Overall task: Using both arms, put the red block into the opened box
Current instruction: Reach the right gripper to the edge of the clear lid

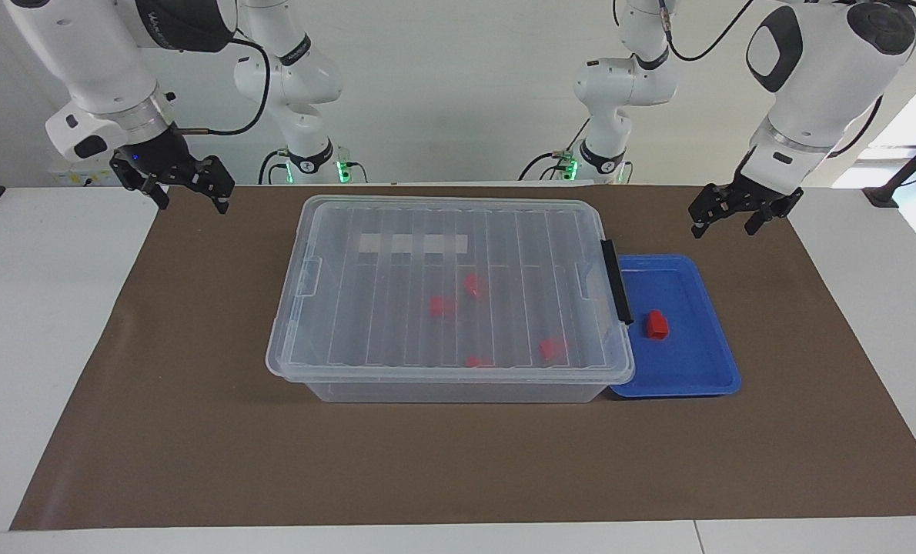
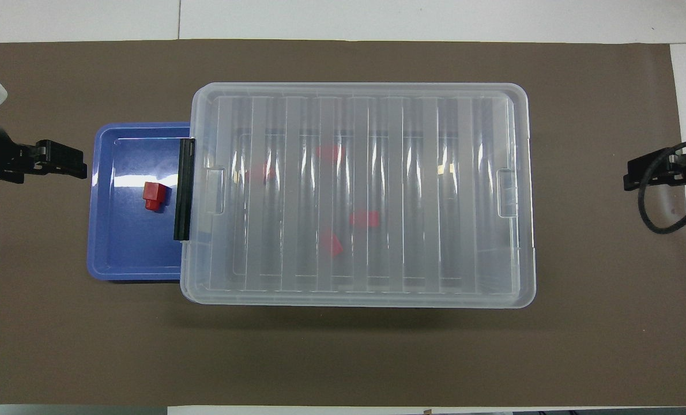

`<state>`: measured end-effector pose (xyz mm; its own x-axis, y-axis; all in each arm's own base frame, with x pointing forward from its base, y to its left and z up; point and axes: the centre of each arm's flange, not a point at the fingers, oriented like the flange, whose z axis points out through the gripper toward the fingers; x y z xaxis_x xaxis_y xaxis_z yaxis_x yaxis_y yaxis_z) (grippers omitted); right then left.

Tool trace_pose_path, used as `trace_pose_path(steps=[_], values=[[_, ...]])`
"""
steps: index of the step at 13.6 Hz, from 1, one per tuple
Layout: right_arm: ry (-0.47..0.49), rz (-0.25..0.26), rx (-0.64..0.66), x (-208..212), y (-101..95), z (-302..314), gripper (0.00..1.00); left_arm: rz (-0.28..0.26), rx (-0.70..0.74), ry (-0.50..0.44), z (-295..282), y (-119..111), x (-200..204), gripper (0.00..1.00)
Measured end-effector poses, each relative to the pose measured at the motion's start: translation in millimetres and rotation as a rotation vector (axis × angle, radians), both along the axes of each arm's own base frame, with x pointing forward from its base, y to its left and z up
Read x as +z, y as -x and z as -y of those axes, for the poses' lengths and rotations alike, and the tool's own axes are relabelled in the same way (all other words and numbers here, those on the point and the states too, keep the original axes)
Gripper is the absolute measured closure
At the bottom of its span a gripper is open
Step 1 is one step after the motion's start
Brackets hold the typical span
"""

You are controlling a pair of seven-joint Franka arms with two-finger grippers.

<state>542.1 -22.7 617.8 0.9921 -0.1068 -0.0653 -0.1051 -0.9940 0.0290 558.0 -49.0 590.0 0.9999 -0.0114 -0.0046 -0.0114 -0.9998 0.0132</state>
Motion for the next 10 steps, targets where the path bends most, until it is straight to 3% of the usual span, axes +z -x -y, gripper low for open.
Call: trace_pose_path(steps=[10], values=[[0.0,0.007,0.026,0.5,-1.4,-13.9,0.0,0.0,0.0,0.0,0.0,0.0,0.0,0.0]])
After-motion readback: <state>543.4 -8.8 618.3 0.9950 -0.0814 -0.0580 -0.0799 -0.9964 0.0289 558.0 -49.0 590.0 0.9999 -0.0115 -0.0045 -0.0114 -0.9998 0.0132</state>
